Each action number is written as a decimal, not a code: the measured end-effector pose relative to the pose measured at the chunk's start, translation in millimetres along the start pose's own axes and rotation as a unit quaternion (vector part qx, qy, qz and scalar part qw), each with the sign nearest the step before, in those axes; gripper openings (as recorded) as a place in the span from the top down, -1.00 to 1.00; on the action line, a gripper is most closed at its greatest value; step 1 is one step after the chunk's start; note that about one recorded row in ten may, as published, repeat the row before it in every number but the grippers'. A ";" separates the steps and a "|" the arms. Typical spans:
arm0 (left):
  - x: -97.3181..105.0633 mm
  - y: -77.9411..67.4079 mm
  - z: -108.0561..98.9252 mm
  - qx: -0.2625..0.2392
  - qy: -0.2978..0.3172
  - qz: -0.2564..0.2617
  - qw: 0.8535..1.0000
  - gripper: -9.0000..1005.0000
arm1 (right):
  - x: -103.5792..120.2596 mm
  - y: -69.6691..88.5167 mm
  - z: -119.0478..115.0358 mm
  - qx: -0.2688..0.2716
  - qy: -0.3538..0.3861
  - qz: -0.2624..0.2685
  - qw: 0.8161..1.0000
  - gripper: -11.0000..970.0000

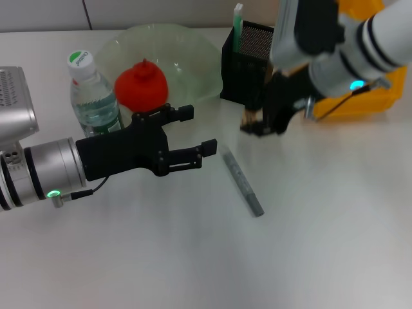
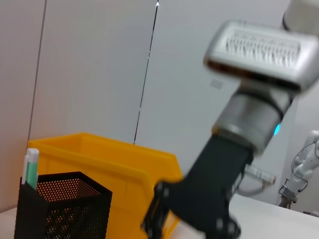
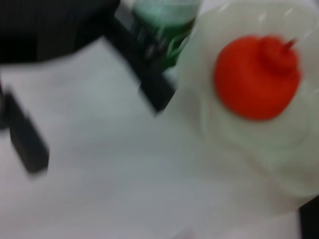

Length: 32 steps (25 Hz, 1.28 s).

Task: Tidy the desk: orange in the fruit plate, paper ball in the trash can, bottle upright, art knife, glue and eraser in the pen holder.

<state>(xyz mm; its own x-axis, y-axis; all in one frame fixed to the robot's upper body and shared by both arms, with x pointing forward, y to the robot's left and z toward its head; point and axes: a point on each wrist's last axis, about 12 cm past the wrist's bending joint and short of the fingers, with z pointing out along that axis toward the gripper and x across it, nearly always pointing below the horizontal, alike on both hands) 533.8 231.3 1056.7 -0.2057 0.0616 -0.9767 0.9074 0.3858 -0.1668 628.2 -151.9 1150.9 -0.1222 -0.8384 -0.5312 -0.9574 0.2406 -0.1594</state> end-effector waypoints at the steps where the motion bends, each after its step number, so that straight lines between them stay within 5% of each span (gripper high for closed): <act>1: 0.0 0.0 0.0 0.000 0.000 0.000 1.000 -0.68 | -5.0 -2.5 -8.5 0.009 -0.009 0.009 1.000 0.14; 5: 0.3 -0.3 0.2 0.000 0.000 -0.001 1.000 -0.68 | -23.9 -14.0 -51.2 0.050 -0.058 0.078 0.994 0.15; 10: 0.2 -0.7 0.3 0.002 -0.001 0.000 1.000 -0.68 | -27.6 -30.7 -76.9 0.102 -0.091 0.139 0.981 0.15; 30: 1.3 -3.6 -1.3 0.006 -0.006 -0.003 1.000 -0.68 | -19.8 -54.8 -42.8 0.150 -0.089 0.189 0.966 0.17; 32: 1.2 -3.7 -1.3 0.007 -0.007 -0.003 1.000 -0.68 | -20.0 -54.7 -41.0 0.152 -0.088 0.187 0.966 -0.22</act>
<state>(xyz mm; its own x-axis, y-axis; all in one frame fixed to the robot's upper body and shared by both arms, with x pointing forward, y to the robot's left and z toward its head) 529.7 231.0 1056.3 -0.2056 0.0472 -0.9775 0.9113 0.3734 -0.1737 672.3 -168.3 1204.4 -0.3731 -0.5752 -0.7280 -0.7302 0.6661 -0.1520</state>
